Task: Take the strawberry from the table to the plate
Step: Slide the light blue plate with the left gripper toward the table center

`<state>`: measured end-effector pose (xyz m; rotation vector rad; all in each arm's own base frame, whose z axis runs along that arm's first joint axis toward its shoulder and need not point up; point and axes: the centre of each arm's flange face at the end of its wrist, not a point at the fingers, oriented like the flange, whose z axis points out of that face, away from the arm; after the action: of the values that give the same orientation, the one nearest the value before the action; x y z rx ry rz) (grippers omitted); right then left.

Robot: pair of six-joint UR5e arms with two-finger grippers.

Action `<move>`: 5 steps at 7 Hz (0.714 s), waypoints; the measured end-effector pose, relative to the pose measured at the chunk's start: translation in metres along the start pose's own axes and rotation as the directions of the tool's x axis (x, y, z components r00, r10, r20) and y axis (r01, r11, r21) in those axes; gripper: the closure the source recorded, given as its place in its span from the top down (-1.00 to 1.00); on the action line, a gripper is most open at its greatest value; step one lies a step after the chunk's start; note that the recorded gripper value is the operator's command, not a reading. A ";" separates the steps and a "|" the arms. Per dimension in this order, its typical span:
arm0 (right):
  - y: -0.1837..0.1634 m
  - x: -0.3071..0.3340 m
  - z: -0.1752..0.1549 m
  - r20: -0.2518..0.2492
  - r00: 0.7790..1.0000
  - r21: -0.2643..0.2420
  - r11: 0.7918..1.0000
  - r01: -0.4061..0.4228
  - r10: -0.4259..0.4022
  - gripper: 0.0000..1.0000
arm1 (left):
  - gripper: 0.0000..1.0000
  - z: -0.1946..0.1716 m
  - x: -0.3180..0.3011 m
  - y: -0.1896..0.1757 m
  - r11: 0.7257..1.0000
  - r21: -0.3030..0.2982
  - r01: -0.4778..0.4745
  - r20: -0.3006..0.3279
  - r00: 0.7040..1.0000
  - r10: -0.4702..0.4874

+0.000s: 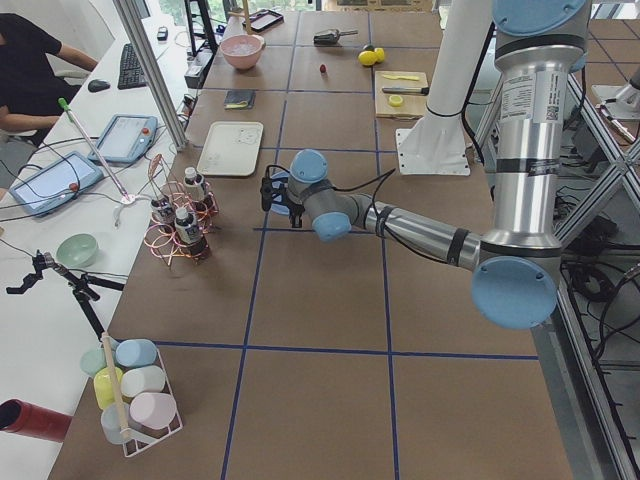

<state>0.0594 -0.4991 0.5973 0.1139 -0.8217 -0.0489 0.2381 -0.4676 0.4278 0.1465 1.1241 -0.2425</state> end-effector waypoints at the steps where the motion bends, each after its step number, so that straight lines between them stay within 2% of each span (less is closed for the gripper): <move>1: -0.004 -0.007 0.003 0.002 1.000 0.002 1.000 0.002 -0.002 1.00 | -1.00 0.025 0.046 0.011 0.998 -0.001 0.061 -0.007 0.998 -0.061; 2: -0.007 -0.012 0.006 0.004 1.000 0.011 1.000 0.016 -0.016 1.00 | -1.00 0.052 0.091 0.030 0.993 -0.008 0.117 -0.007 0.993 -0.117; 5: -0.009 -0.015 0.011 0.011 1.000 0.021 1.000 0.023 -0.023 1.00 | -1.00 0.129 0.224 0.122 0.969 -0.027 0.247 0.045 0.968 -0.246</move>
<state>0.0411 -0.5080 0.5926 0.1433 -0.8324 -0.0627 0.4744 -0.4073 0.2796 -0.0282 1.1045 -0.4471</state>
